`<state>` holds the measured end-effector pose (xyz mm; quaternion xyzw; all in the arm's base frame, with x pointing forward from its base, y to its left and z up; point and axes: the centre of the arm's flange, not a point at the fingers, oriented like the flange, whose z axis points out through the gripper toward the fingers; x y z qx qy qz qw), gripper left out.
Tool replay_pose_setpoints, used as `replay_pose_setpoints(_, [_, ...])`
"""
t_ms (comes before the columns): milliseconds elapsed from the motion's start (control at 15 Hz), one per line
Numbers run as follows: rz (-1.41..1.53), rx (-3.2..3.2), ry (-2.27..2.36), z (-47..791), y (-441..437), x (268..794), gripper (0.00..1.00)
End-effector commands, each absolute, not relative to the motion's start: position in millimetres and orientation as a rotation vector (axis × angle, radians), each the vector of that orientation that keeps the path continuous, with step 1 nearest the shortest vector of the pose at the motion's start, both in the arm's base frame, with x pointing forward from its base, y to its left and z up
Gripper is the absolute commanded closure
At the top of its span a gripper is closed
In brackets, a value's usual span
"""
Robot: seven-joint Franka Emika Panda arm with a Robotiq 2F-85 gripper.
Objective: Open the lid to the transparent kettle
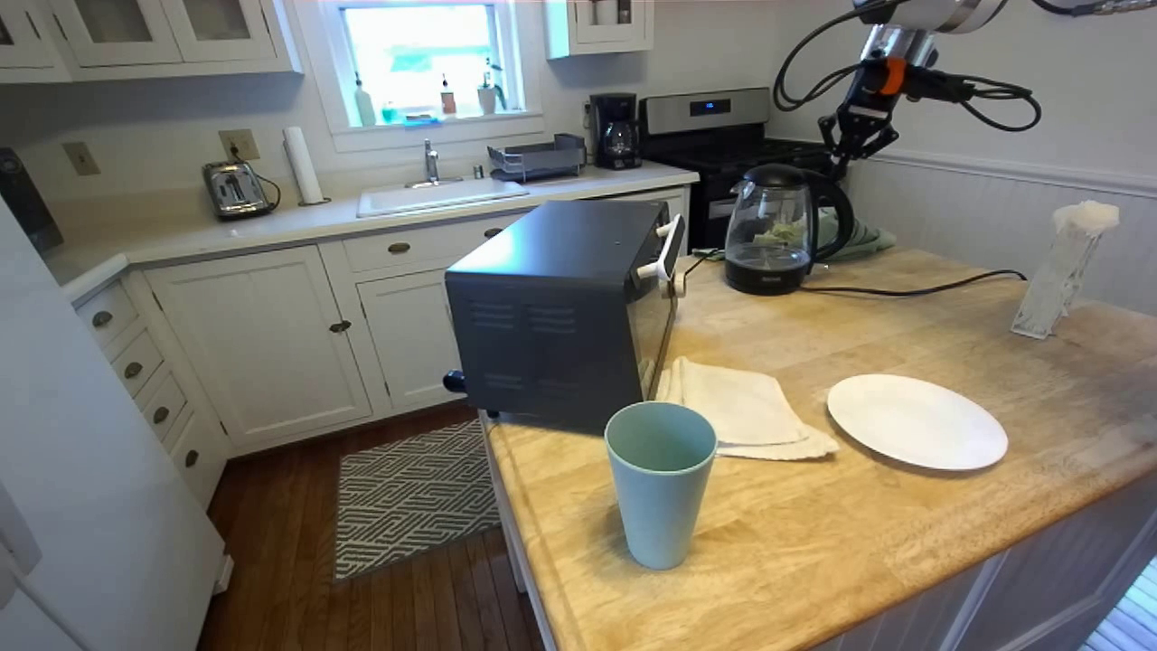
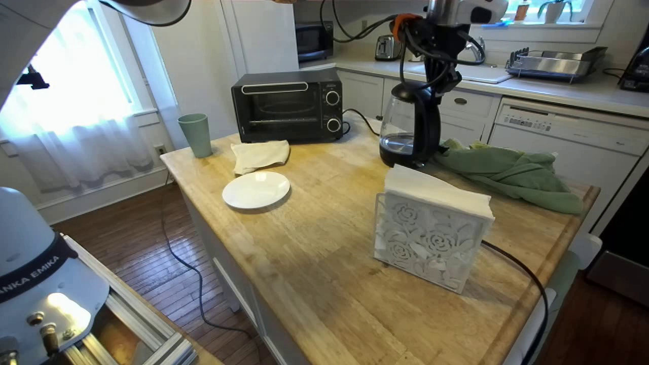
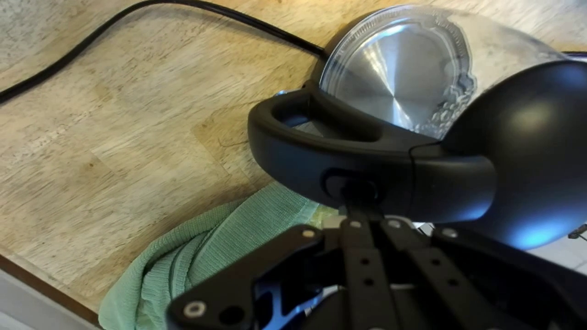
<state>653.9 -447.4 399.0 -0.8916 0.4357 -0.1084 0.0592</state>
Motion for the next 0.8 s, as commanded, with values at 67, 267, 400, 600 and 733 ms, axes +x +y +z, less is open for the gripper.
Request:
replay_pose_setpoints(67, [-0.255,-2.707,1.323,345.6,-416.8,679.5,1.0])
replay_pose_setpoints(267, [-0.254,-2.729,1.325,341.8,-413.4,681.8,1.0])
replay_pose_setpoints(400, [-0.255,-2.737,1.328,342.8,-411.9,683.4,1.0])
replay_pose_setpoints(600, [-0.249,-2.735,1.338,349.7,-412.9,683.4,1.0])
replay_pose_setpoints(733, [-0.239,-2.715,1.338,361.3,-416.9,679.7,1.0])
